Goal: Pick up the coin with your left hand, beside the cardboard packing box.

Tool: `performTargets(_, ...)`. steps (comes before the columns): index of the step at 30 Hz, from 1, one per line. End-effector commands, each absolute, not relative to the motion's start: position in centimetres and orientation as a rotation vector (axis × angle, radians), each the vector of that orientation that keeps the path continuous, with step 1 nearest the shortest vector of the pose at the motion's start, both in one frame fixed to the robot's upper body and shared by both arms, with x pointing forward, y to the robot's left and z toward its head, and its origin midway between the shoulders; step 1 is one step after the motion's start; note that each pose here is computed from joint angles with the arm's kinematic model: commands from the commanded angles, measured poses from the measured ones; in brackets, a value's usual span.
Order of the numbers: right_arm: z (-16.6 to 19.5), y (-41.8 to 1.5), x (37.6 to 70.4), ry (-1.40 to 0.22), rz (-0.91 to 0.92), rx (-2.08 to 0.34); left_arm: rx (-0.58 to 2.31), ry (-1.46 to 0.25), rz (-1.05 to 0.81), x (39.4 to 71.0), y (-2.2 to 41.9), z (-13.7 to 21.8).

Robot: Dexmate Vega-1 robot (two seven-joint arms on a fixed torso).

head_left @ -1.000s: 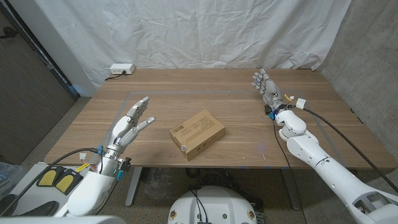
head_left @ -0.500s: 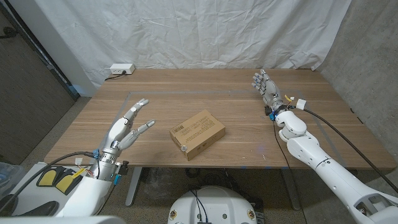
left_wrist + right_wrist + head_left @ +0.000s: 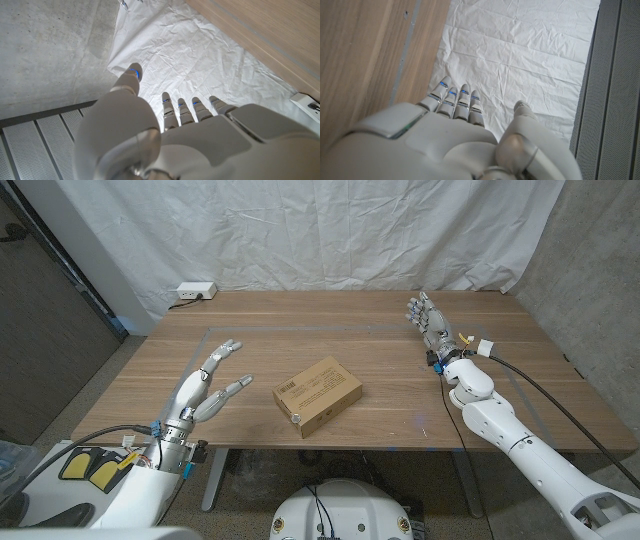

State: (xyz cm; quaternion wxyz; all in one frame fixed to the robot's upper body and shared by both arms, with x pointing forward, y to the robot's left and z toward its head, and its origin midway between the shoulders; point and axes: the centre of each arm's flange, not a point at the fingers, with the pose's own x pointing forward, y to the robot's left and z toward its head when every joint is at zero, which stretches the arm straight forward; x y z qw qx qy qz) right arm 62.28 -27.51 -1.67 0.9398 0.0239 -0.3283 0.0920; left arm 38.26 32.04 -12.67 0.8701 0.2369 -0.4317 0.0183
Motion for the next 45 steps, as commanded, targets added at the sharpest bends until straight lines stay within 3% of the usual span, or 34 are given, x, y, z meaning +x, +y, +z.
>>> performTargets(1,-1.8,-27.8,62.2,-0.672,0.185,0.056,0.564,-0.899,0.108,37.1,31.6,-12.4)
performTargets(45,-1.2,-27.9,62.7,-0.676,0.192,0.056,0.894,-0.807,0.27,33.6,29.0,-13.0)
